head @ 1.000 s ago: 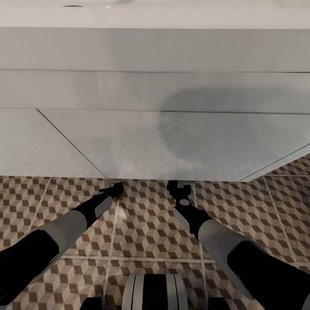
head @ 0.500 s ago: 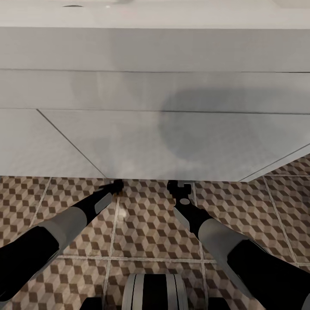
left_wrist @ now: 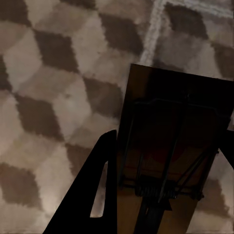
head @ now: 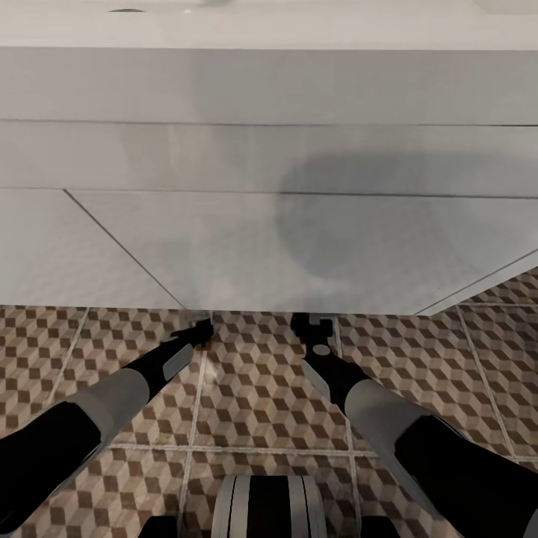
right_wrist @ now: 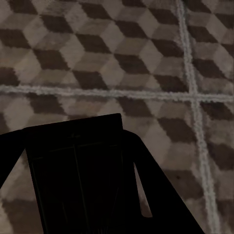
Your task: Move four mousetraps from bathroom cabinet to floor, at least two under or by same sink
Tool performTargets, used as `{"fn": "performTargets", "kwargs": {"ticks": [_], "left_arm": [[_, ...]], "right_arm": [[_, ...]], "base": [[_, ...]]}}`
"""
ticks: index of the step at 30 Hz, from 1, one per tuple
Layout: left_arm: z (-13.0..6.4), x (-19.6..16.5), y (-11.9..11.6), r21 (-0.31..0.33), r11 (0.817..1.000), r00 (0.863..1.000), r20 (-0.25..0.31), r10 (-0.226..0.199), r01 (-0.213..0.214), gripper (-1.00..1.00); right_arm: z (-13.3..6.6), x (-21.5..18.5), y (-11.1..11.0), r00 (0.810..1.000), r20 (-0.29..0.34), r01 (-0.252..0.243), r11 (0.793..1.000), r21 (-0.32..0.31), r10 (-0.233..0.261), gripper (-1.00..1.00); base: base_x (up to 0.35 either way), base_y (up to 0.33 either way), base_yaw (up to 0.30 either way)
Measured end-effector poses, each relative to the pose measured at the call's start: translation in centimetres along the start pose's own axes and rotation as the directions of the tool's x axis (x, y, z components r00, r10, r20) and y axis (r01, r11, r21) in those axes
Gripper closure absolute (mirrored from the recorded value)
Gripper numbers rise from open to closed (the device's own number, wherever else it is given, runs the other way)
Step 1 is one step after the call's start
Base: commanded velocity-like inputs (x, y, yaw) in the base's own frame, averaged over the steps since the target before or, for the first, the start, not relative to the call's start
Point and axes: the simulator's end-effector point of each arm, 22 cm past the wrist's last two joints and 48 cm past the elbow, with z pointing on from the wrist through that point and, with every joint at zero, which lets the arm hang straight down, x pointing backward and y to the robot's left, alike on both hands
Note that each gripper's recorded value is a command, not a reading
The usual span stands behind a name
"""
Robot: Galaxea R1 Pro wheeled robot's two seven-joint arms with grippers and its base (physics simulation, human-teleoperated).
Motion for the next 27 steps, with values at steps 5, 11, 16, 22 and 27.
{"fn": "performTargets", "kwargs": {"ticks": [5,11,16,22,27], "left_arm": [[-0.1,1.2,0.0,0.003,1.0,1.0,-0.014,0.002,-0.002,1.0],[-0.1,1.5,0.0,0.004,1.0,1.0,-0.017,0.003,-0.003,1.0],[-0.1,1.6,0.1,0.002,1.0,1.0,-0.019,0.004,-0.004,1.0],[0.0,1.7,0.3,0.0,1.0,1.0,-0.02,0.004,-0.004,1.0],[-0.1,1.7,0.3,-0.002,1.0,1.0,-0.02,0.004,-0.004,1.0]], "right_arm": [[-0.1,-0.6,0.3,1.0,0.015,-0.009,1.0,-0.005,0.009,1.0],[-0.1,-0.7,0.3,1.0,0.015,-0.009,1.0,-0.005,0.009,1.0],[0.0,-0.6,0.3,1.0,0.015,-0.009,1.0,-0.005,0.009,1.0],[0.0,-0.7,0.4,1.0,0.016,-0.01,1.0,-0.006,0.01,1.0],[-0.1,-0.7,0.4,1.0,0.015,-0.009,1.0,-0.006,0.009,1.0]], "base": [[0.0,0.0,0.0],[-0.033,0.0,0.0],[-0.259,0.0,0.0],[-0.286,0.0,0.0],[-0.076,0.0,0.0]]}}
